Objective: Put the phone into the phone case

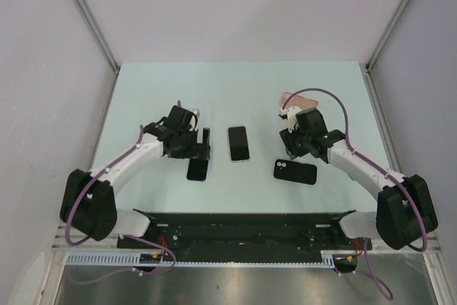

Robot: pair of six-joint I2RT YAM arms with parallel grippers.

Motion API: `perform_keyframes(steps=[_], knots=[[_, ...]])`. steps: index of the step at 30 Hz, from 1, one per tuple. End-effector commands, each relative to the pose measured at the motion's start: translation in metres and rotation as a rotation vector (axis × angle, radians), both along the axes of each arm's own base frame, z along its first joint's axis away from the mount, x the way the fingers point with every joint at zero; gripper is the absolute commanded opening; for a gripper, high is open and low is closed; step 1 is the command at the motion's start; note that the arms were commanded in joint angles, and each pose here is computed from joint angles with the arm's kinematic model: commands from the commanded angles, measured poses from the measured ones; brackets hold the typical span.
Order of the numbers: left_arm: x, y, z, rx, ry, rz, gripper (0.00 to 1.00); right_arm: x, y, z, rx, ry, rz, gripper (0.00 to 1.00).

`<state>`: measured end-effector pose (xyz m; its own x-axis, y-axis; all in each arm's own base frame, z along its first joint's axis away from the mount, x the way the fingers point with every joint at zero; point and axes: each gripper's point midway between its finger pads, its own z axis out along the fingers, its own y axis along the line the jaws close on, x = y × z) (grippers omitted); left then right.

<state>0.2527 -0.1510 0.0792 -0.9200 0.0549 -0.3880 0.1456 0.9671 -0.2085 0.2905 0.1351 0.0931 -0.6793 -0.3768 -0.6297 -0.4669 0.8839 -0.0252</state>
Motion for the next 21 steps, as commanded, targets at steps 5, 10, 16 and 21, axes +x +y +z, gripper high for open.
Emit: perform_keyframes(steps=[5,10,16,21], knots=[[0.012,0.003,0.042,-0.043,-0.182,0.046,1.0,0.018,0.027,-0.001,0.064,-0.022,0.295,0.45],[0.01,0.003,0.048,-0.059,-0.205,0.05,1.0,0.015,0.019,-0.024,-0.025,0.025,0.401,0.52],[0.012,0.003,0.052,-0.066,-0.215,0.051,1.0,0.011,0.019,-0.036,0.011,0.072,0.46,0.5],[0.011,0.003,0.053,-0.068,-0.221,0.053,1.0,0.003,0.015,-0.055,-0.01,0.144,0.473,0.5]])
